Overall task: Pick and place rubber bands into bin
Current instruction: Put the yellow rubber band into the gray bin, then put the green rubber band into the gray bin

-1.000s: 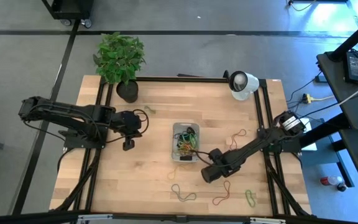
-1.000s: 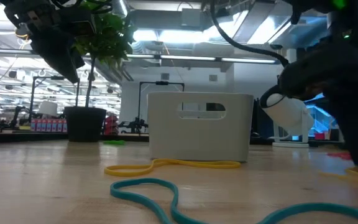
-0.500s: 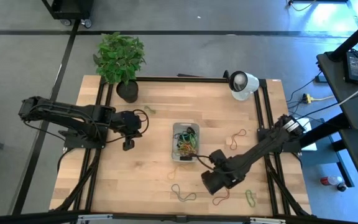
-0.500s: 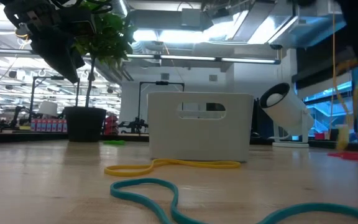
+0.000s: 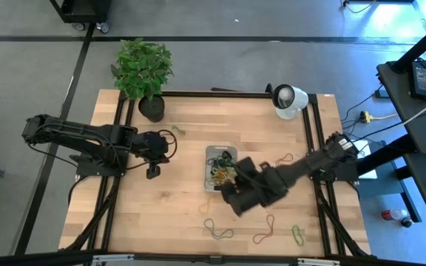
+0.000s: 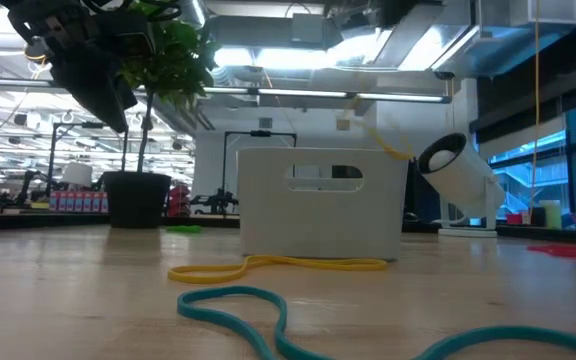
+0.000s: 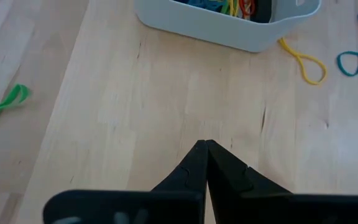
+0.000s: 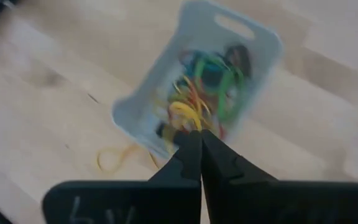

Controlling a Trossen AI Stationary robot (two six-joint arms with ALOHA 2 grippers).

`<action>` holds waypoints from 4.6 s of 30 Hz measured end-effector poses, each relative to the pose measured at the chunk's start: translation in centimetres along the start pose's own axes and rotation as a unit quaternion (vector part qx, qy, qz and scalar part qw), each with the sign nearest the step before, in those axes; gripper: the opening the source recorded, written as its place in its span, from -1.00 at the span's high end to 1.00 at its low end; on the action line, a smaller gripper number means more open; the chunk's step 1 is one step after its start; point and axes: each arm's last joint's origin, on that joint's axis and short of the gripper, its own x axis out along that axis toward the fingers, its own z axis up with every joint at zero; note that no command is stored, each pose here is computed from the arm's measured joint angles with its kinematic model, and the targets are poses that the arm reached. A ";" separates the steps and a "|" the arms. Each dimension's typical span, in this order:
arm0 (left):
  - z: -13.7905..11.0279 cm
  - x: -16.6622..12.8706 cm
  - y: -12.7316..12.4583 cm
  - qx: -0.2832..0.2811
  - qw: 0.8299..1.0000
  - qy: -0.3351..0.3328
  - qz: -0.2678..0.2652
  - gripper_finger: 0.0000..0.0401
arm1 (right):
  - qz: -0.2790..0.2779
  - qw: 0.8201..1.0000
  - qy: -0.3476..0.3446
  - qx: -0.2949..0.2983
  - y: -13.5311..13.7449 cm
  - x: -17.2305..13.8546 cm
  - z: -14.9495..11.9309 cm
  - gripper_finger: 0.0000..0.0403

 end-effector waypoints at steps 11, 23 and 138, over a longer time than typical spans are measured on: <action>-0.1 0.0 -0.2 -0.010 1.000 0.001 -0.003 0.99 | -0.031 0.996 0.009 -0.085 1.5 8.4 4.2 1.00; -0.3 0.0 -1.0 0.001 1.000 0.004 -0.013 0.99 | -0.087 0.989 0.070 -0.096 1.4 15.0 4.5 0.89; 13.8 6.4 3.5 0.113 0.970 0.160 0.143 0.99 | 0.138 0.980 0.015 -0.142 -22.6 6.5 -4.4 0.94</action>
